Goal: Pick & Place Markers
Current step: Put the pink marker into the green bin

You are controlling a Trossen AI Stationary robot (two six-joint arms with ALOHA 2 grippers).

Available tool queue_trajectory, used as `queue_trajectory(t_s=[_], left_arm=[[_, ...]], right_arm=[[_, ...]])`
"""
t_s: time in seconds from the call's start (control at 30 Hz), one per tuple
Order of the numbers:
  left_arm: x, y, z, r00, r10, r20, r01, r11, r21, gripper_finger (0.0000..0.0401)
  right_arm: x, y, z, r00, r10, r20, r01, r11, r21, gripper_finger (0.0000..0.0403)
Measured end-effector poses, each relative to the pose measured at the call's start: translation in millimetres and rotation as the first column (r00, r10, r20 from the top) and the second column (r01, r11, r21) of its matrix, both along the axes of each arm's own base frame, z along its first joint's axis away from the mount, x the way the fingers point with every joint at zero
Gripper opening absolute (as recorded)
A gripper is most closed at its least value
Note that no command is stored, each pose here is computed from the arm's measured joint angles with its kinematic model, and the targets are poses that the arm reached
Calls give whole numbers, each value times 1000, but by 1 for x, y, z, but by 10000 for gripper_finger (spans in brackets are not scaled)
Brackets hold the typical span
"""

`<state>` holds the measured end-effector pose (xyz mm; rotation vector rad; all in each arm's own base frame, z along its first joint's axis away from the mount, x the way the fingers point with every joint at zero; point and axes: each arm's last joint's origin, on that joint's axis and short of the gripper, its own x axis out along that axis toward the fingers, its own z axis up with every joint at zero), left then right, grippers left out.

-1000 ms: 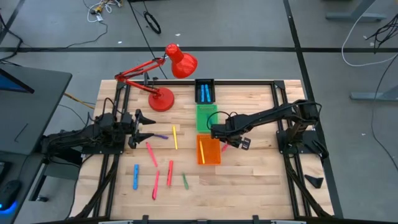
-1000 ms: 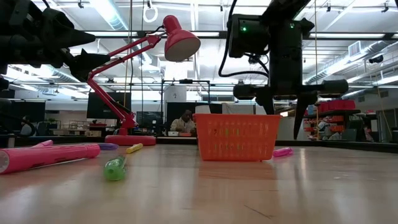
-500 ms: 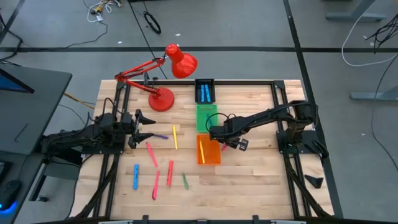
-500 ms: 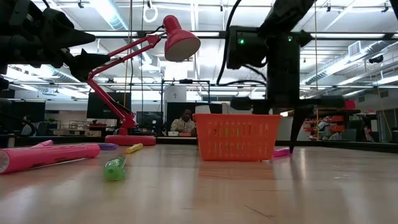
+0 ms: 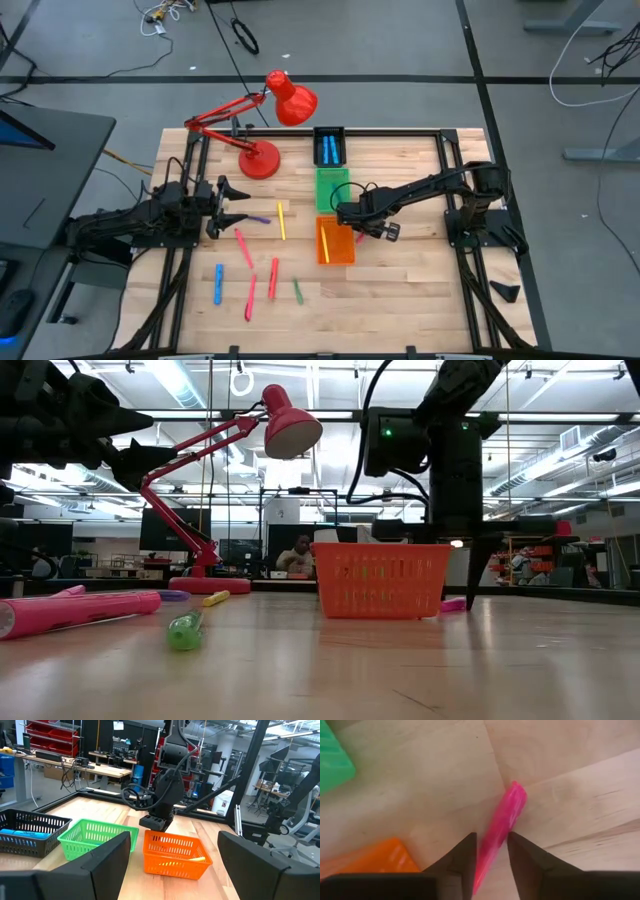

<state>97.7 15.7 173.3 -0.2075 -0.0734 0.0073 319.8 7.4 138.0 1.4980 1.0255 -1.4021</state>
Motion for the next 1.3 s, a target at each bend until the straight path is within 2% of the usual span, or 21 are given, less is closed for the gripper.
queue_trajectory(t_s=[0.2, 0.33, 0.6, 0.83, 1.3], left_arm=[[0, 0, 0, 1000, 0, 0, 0, 1000, 0, 307], [0, 0, 0, 1000, 0, 0, 0, 1000, 0, 307], [0, 0, 0, 1000, 0, -1, 0, 1000, 0, 307], [0, 0, 0, 1000, -1, 0, 1, 1000, 0, 307], [0, 0, 0, 1000, 0, 0, 0, 1000, 0, 307]], right_arm=[[-1, 0, 0, 1000, 16, -11, -16, 1000, -1, 52], [-3, 0, 0, 999, 34, -26, -34, 999, -1, 27], [-9, -4, 3, 988, 141, -61, -140, 990, 12, 42], [-27, -16, 28, 968, 231, -102, -228, 973, 35, 44], [-50, -32, 73, 928, 373, -9, -372, 928, 34, 45]])
